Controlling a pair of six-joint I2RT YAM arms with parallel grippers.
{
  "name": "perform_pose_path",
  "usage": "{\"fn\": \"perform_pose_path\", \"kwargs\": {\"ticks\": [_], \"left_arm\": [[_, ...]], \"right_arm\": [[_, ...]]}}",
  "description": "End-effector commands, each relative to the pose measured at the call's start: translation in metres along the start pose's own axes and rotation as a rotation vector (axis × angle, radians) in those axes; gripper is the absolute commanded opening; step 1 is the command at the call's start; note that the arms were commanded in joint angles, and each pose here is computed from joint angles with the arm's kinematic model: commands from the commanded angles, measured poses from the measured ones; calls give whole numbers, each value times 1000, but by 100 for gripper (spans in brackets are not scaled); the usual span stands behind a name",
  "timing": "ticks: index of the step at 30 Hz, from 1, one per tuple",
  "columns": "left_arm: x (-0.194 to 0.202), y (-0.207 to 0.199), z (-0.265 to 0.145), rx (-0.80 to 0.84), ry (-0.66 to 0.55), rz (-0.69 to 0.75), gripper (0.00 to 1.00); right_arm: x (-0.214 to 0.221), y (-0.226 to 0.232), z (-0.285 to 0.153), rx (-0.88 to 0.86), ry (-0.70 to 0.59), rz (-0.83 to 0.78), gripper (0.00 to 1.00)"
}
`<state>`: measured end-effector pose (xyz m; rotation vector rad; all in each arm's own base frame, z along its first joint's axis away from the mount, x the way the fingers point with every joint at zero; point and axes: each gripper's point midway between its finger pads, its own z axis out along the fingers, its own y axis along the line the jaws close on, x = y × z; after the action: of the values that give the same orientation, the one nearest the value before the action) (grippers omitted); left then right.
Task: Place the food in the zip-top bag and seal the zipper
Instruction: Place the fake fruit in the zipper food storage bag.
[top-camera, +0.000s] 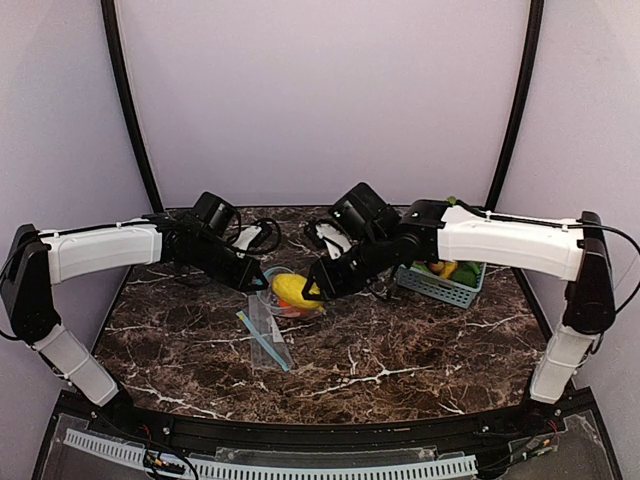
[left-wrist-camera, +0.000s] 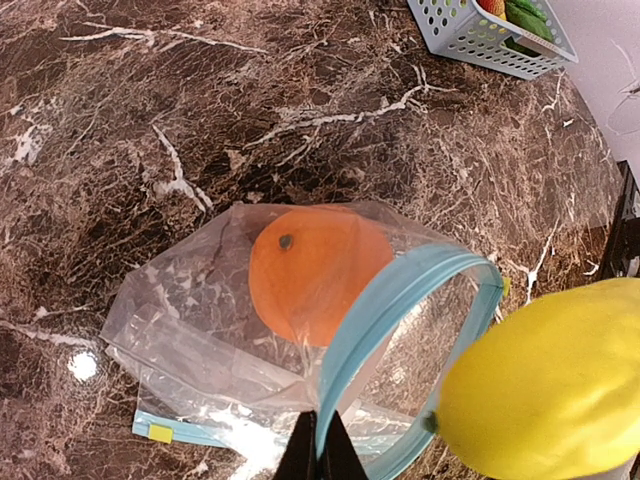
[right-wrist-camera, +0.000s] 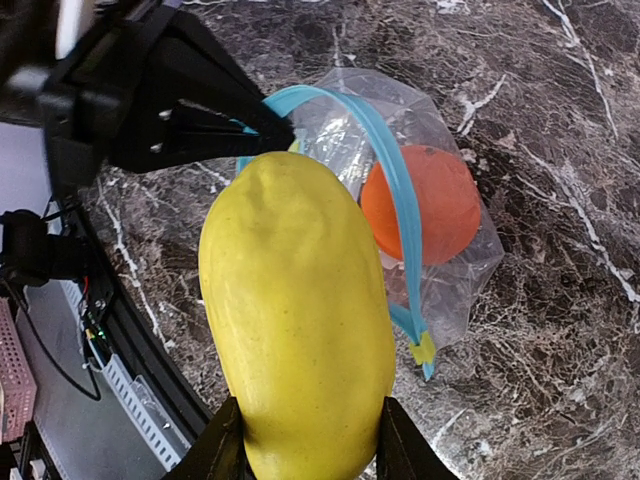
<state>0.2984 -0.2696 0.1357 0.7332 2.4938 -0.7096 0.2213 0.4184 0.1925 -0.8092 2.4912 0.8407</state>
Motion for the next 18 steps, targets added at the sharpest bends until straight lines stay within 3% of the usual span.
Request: {"fn": "perform_pose_path", "kwargs": {"ticks": [1,18], "left_arm": [[-2,-4,-10,15,-14,-3,1],[1,-8,-4,49,5,-13,1]], "right_arm": [[-2,-8,15,73,28,61,25],[-19,-20,65,178,92,94,33]]}}
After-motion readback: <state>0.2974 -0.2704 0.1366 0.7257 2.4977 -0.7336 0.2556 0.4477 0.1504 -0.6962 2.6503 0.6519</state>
